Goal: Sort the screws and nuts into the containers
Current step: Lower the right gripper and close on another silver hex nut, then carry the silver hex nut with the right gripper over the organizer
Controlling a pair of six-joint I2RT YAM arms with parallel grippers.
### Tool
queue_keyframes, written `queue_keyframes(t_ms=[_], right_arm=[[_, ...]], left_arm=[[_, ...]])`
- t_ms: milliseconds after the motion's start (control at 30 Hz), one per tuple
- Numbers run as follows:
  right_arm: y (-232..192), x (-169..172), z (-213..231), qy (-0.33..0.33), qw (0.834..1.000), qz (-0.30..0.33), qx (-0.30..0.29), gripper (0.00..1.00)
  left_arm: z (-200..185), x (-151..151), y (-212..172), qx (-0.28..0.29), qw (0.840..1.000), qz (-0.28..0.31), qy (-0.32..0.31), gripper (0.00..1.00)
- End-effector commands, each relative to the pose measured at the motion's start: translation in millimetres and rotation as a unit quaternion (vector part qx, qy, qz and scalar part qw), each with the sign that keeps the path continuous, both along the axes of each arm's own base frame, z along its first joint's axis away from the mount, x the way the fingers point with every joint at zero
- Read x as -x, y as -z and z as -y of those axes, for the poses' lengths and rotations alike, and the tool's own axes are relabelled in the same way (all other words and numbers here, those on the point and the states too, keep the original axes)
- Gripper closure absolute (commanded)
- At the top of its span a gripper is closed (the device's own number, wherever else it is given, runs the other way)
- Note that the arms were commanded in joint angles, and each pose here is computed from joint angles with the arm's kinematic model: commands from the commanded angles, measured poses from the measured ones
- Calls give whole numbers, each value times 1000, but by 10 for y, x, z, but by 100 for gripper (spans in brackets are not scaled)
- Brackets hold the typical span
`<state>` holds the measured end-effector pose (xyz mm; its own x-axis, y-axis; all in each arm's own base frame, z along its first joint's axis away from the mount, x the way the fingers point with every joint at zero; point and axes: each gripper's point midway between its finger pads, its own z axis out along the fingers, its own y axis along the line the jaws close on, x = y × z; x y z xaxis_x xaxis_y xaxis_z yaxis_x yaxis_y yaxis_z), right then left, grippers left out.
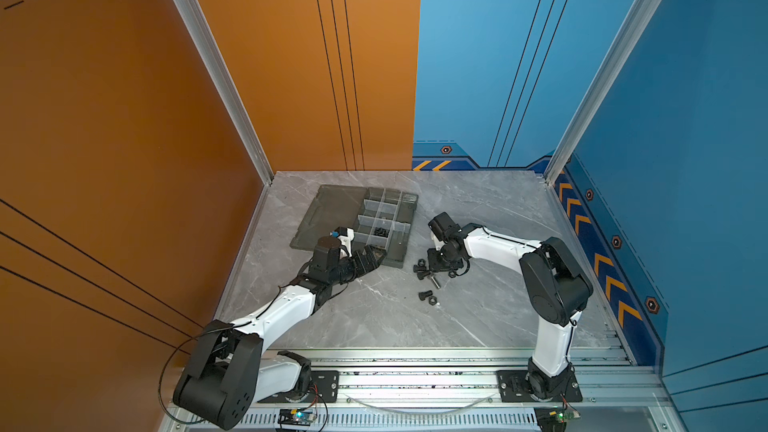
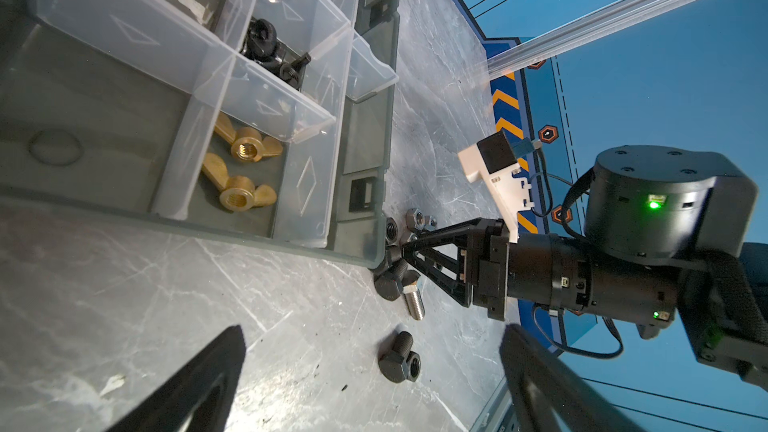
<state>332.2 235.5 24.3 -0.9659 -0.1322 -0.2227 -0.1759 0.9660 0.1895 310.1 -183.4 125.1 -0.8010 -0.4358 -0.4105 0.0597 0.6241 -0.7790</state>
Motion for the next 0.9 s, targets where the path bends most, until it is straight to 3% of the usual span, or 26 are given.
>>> queue_keyframes(t_ms=[0, 367, 867], right_arm=[[129, 101, 111, -13, 998, -19, 51, 66], [-54, 7, 45, -28, 999, 5, 37, 92], [-1220, -662, -544, -57, 985, 120, -108, 94]], left_arm=[[22, 21, -25, 3, 1000, 6, 8, 2], [44, 21, -30, 5, 1000, 7, 12, 2], [21, 70, -140, 11, 1000, 23, 12, 2]])
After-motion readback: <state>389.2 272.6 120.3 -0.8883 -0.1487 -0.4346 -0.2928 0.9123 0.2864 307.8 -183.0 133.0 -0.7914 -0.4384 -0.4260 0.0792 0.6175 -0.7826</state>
